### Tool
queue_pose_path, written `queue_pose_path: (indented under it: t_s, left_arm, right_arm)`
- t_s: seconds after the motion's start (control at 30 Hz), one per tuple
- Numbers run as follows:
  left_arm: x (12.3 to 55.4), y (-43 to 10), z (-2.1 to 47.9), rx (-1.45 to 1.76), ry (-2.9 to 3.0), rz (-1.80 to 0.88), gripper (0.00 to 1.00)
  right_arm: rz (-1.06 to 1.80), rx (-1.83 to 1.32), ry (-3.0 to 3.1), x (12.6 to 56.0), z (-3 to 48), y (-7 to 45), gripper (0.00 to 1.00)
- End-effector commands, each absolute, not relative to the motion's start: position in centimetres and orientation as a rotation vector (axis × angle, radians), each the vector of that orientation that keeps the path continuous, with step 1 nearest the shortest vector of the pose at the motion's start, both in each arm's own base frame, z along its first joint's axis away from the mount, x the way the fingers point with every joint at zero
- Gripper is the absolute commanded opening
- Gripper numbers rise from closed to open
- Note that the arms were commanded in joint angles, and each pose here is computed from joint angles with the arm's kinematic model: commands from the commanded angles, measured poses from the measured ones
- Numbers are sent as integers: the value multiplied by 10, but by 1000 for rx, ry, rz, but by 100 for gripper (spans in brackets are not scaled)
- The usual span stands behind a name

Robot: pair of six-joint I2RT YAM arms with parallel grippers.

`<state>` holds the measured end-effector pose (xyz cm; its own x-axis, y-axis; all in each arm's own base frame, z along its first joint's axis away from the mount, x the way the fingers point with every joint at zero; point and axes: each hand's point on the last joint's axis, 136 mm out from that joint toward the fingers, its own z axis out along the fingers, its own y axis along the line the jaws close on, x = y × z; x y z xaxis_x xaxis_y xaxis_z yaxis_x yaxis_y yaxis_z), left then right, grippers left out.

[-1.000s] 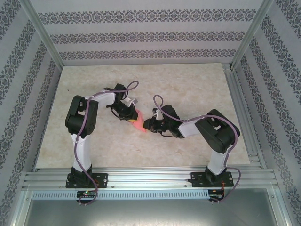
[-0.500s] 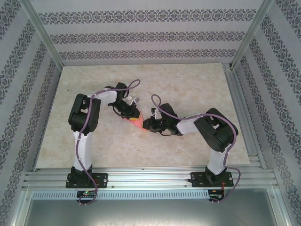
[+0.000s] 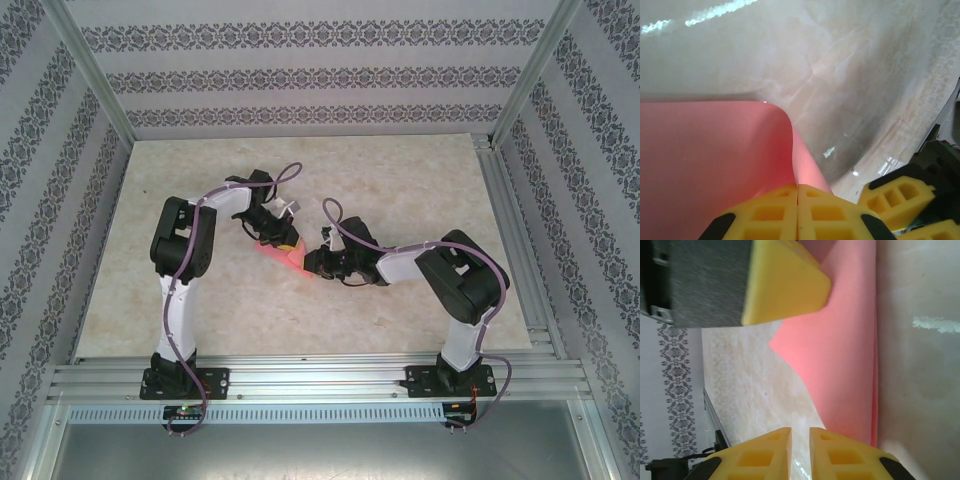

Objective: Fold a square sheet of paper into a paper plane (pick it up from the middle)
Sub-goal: Third fold the triangle at the center of the table.

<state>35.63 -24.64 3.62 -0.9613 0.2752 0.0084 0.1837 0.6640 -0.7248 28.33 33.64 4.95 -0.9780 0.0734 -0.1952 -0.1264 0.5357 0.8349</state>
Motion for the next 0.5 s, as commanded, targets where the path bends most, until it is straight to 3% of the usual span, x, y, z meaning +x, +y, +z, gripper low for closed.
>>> queue_pose_path:
  t_s: [0.0, 0.47]
  left_arm:
    - [358, -243, 35, -419, -2734, 1201, 8]
    - [362, -236, 24, -450, -2710, 1186, 8]
  right_arm:
    - [1504, -65, 2459, 292, 79, 340, 18]
    - [1484, -9, 2532, 291, 50, 338, 17]
